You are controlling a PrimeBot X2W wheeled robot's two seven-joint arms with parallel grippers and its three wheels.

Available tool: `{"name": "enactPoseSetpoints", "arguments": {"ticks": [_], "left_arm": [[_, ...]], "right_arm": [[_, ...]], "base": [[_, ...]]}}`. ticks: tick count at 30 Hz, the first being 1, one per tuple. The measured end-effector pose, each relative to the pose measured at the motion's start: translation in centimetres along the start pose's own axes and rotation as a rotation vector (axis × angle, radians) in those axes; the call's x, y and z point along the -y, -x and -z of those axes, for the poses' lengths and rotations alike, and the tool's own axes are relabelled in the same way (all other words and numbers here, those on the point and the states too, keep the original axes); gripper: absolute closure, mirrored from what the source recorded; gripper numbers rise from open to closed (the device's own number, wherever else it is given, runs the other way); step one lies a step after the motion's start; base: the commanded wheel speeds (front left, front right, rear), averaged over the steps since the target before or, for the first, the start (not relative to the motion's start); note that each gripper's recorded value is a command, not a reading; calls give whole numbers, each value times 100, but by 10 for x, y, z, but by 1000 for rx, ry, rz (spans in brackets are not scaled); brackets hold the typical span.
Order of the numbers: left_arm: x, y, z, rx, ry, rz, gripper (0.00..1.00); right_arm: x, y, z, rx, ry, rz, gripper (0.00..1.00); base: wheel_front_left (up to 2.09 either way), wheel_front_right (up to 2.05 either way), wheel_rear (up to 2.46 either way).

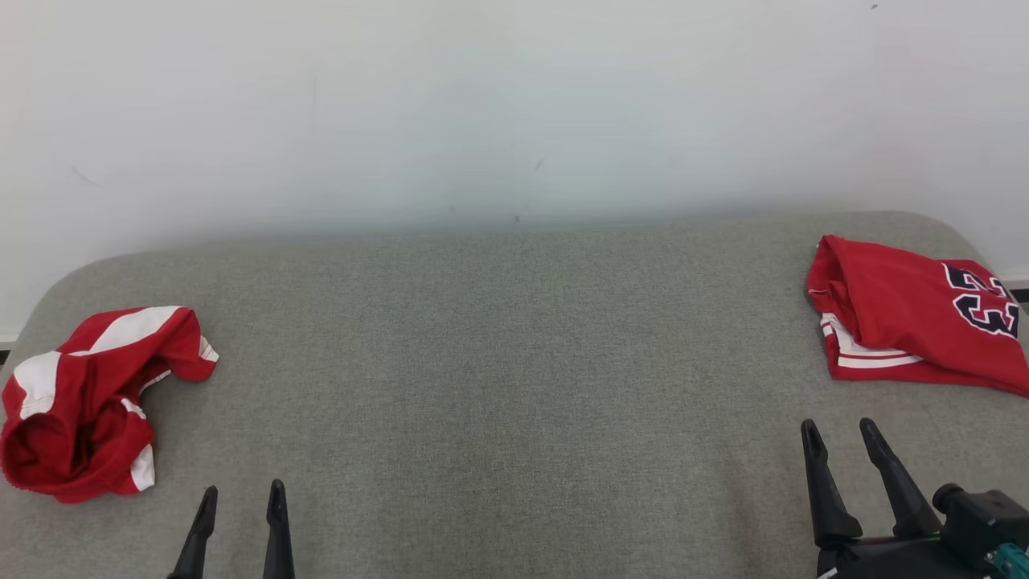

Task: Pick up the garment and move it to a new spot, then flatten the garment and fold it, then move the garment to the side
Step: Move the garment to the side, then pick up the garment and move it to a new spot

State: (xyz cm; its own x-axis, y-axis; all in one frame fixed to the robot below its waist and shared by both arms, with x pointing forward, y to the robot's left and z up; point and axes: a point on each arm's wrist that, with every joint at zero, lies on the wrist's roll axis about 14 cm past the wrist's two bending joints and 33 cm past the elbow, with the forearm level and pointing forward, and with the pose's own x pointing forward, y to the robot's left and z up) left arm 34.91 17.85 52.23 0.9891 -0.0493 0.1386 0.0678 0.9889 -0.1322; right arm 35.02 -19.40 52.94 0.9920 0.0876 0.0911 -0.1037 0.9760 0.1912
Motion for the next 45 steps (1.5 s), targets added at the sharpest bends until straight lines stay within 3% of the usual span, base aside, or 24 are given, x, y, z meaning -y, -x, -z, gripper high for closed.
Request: {"name": "enactPoseSetpoints", "arguments": {"ticks": [32, 45], "left_arm": [[-11, 4, 13, -44, -12, -23, 0], [-67, 41, 4, -32, -43, -206, 0]], "right_arm": [[-10, 3, 25, -45, -30, 11, 0], [-68, -24, 50, -103, -77, -149, 0]], "base": [[0, 0, 0], [0, 0, 0]]}}
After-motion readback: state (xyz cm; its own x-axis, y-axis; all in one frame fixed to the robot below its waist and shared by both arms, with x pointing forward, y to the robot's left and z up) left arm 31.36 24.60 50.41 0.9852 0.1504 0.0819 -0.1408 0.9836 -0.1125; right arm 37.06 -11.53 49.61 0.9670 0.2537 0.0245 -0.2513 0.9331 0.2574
